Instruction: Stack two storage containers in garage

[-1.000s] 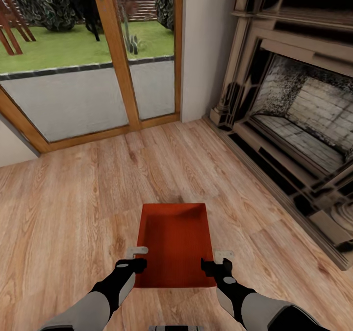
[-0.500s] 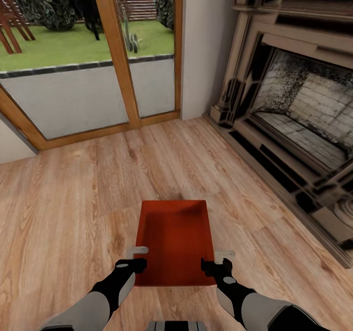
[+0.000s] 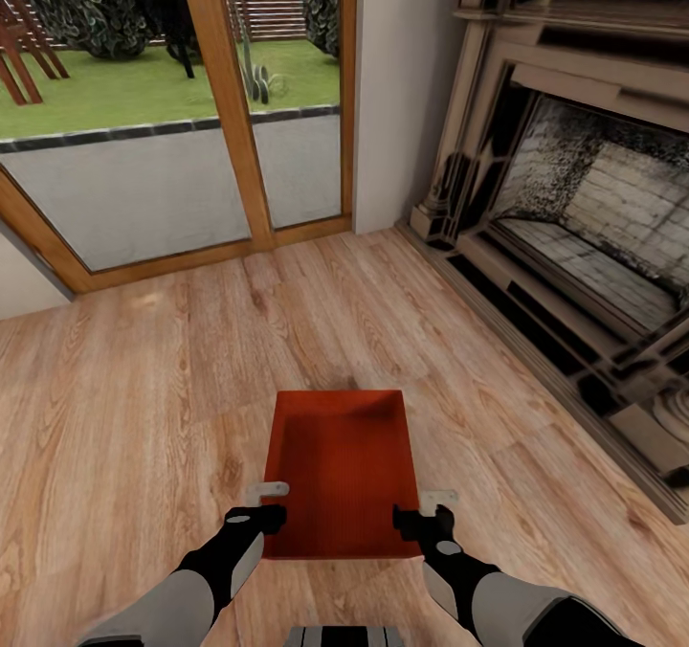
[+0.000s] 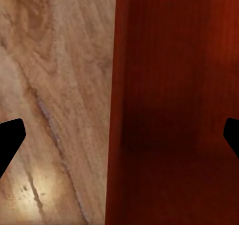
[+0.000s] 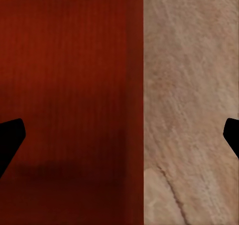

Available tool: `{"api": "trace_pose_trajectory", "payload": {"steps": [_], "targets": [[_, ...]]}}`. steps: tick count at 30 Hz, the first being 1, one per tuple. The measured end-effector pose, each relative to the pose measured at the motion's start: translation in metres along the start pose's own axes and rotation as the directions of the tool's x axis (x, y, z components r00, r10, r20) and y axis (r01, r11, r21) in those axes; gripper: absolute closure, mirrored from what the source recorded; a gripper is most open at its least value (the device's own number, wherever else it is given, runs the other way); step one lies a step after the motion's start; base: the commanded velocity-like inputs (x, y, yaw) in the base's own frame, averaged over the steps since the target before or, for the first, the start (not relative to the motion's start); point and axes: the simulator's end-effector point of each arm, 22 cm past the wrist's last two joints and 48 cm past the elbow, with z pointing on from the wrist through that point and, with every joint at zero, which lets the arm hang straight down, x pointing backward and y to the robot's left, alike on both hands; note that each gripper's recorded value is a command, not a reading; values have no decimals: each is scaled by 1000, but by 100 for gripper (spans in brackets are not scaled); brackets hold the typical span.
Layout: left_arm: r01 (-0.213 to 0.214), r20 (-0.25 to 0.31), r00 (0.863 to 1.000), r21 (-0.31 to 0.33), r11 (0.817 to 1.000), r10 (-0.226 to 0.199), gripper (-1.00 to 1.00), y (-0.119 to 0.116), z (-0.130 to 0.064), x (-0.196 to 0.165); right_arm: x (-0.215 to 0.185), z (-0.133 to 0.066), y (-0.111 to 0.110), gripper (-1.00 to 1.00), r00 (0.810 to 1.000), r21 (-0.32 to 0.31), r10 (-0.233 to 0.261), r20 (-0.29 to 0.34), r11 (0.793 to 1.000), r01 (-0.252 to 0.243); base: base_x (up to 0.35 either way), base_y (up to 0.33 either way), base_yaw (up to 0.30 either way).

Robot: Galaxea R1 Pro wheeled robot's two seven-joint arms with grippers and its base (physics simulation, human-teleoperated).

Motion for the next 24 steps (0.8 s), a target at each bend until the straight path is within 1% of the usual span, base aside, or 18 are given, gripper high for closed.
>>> {"api": "trace_pose_trajectory", "payload": {"steps": [9, 24], "targets": [[0, 0, 1000, 0, 1000, 0, -100, 0, 0, 0, 1, 1, -10, -100, 1000, 11, -3, -1, 1000, 3, 0, 0, 0], [1, 0, 1000, 0, 1000, -1, -100, 0, 0, 0, 1, 1, -10, -100, 1000, 13, -4, -1, 1000, 4, 0, 0, 0]]}}
